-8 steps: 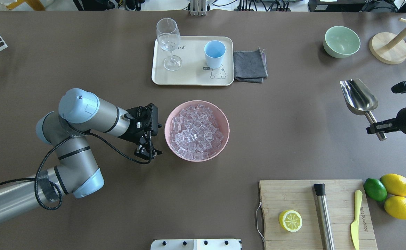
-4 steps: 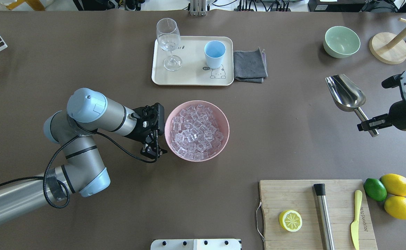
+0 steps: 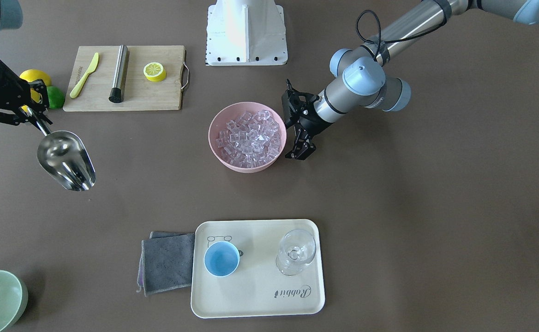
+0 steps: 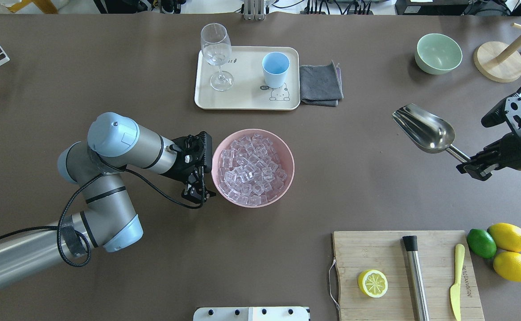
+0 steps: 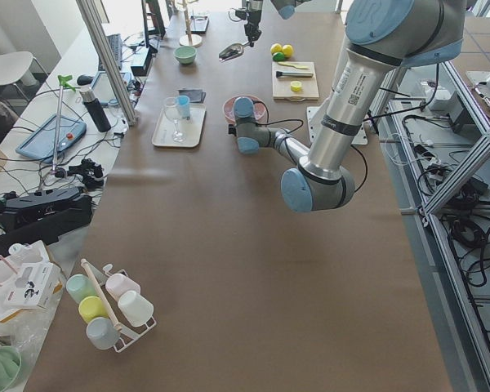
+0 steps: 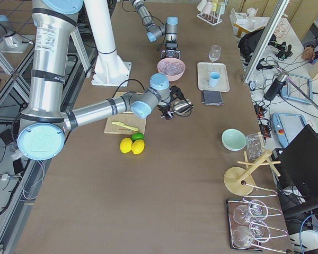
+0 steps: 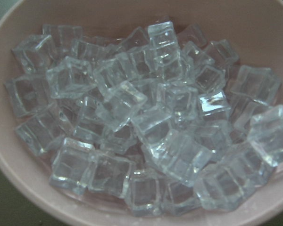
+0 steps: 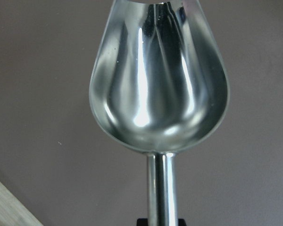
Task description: Put ice in cup with scoop
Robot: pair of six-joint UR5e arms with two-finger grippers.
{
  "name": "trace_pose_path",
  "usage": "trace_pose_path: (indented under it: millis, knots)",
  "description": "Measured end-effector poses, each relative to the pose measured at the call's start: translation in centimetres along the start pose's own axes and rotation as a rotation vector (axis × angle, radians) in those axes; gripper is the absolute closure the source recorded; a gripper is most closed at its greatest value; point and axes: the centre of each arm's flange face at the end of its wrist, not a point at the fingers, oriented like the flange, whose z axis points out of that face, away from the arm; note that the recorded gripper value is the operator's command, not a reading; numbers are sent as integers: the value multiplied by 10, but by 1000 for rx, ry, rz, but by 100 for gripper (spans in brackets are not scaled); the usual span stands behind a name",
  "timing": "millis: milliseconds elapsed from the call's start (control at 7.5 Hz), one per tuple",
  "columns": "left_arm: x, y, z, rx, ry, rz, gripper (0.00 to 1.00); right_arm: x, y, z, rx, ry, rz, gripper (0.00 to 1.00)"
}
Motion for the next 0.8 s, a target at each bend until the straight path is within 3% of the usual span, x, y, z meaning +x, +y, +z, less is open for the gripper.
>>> trace_pose_path:
  millis: [133,400,800]
  knots:
    - [0,0,0,0,0,0,1,-3,1,-5,5,-2,-118,100]
    - [0,0,0,1,0,0,1,-13,-8,-16,6,7,-243,100]
    - [0,0,0,1,1,0,1,-37,-64,-34,-58,52,-423,100]
